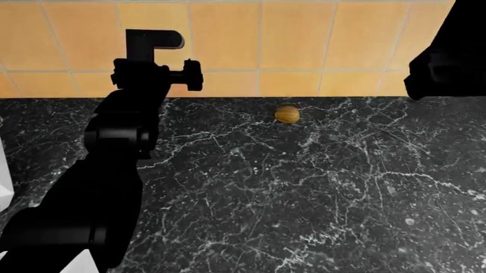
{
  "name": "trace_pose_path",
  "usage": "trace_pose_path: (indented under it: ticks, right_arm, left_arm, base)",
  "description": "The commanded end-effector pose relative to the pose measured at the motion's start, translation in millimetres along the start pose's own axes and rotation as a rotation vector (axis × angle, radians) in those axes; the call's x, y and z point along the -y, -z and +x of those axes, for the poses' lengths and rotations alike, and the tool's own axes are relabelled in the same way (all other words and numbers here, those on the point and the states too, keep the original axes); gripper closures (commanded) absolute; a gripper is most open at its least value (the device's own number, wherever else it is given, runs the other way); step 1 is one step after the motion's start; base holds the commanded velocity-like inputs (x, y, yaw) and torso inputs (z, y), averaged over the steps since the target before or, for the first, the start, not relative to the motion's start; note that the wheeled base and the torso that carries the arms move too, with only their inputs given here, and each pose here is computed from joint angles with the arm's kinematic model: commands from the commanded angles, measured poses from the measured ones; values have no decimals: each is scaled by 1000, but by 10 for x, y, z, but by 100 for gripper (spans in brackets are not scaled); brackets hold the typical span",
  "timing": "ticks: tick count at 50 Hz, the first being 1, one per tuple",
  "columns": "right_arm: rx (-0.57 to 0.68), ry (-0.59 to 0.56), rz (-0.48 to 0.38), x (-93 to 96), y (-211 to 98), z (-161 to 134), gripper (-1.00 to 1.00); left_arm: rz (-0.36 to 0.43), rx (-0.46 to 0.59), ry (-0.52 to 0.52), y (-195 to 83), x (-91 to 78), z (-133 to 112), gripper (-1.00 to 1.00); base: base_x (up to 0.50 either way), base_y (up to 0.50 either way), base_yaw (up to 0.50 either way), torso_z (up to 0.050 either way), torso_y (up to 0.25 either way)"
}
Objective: Pick the jello cup and bar from the counter and place them in the cabinets closest to them.
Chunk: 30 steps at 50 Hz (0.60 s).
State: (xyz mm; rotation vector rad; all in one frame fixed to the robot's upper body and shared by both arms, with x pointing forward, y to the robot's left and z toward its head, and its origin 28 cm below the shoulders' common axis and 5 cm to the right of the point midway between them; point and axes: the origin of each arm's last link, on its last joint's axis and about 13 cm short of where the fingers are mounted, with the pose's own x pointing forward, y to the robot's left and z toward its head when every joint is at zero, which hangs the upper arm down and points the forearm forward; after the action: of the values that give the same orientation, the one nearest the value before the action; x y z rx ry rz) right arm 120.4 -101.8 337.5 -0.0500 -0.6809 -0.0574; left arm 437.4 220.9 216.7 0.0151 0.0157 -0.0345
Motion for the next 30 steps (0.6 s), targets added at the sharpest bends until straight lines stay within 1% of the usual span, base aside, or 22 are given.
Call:
trace_pose_path:
  ticks: [1, 4, 9, 11, 18, 24, 28, 30]
  right_arm:
    - [55, 33, 39, -1, -241, -18, 100]
    - [58, 22, 49, -63, -320, 41, 100]
    - [40, 0, 38, -213, -450, 244, 100]
    - [29, -5, 39, -238, -523, 355, 100]
    - [15, 12, 19, -279, -778, 601, 100]
    - [-6, 26, 2, -309, -918, 831, 100]
    - [-20, 29, -23, -349, -1045, 986, 100]
    - [-48, 17, -36, -379, -1109, 1073, 100]
  left_arm:
    - [4, -4, -6, 2, 2, -1, -100]
    - [3, -6, -7, 2, 1, -1, -100]
    - [3, -12, -8, 6, 2, -2, -100]
    - [3, -16, -7, 9, 3, -3, -100]
    - [4, -24, -8, 13, 3, -5, -100]
    - [2, -30, -9, 16, 2, -6, -100]
    - [2, -34, -10, 21, 2, -8, -100]
    - [2, -35, -12, 20, 3, -8, -100]
  base:
    - [0, 0, 0, 0, 0]
    - [0, 0, 0, 0, 0]
    - [0, 0, 0, 0, 0]
    - [0, 0, 0, 0, 0]
    - [0, 0, 0, 0, 0]
    - [0, 0, 0, 0, 0]
    - [0, 0, 0, 0, 0]
    - [0, 0, 0, 0, 0]
